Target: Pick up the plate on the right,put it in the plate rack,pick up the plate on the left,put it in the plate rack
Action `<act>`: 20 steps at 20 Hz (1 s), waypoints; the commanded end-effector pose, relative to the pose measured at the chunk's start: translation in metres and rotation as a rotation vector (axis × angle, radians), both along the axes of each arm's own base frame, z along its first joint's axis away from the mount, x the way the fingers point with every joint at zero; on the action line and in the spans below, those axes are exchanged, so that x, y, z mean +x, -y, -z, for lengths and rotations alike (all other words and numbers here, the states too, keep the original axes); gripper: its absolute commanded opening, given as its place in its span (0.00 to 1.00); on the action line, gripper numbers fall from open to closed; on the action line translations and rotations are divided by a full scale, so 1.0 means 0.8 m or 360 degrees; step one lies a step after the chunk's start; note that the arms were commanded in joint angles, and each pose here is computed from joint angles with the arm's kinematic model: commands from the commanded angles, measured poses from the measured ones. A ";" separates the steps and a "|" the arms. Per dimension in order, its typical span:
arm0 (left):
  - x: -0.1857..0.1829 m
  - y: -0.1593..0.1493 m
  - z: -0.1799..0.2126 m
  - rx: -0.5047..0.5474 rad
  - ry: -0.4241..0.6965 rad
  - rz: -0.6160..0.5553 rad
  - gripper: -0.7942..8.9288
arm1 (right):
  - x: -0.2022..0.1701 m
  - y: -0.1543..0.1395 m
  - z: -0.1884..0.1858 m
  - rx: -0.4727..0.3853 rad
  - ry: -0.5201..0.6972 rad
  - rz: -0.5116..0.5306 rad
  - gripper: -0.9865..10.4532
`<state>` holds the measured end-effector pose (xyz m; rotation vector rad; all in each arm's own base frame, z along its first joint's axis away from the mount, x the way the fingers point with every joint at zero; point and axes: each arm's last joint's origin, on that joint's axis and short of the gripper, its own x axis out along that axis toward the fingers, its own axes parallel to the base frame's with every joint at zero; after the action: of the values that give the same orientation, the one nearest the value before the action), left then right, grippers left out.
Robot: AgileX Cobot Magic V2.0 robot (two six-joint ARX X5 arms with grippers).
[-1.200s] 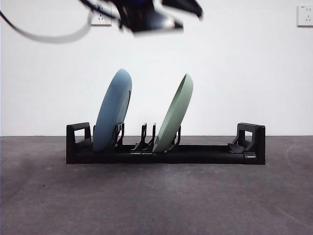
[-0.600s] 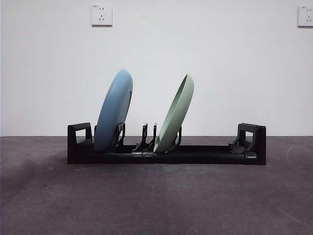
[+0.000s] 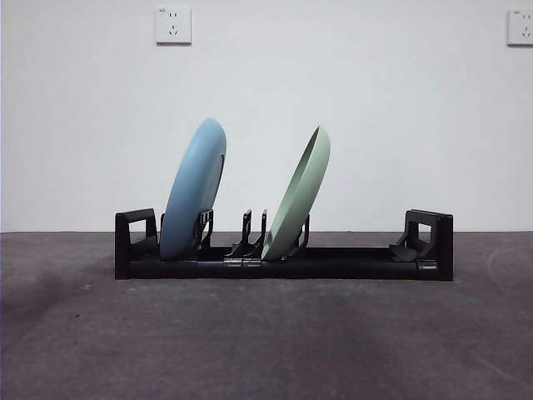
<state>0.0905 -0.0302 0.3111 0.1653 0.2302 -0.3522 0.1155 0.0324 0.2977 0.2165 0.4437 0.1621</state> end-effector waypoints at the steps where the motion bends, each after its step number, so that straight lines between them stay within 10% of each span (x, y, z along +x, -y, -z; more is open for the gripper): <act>1: 0.001 0.000 0.007 0.0012 -0.0073 0.0000 0.08 | 0.002 -0.001 0.002 0.0232 -0.0062 0.0100 0.09; 14: -0.013 -0.011 0.018 0.0088 -0.0033 -0.0099 0.08 | 0.002 0.002 0.003 0.0166 -0.0054 0.0214 0.09; 20: -0.003 -0.023 0.129 -0.0056 0.0099 -0.0327 0.08 | 0.002 0.002 0.003 0.0166 -0.0055 0.0214 0.09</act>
<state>0.0875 -0.0122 0.2126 0.1467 0.1758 -0.1554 0.1168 0.0306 0.2958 0.3419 0.4563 0.0536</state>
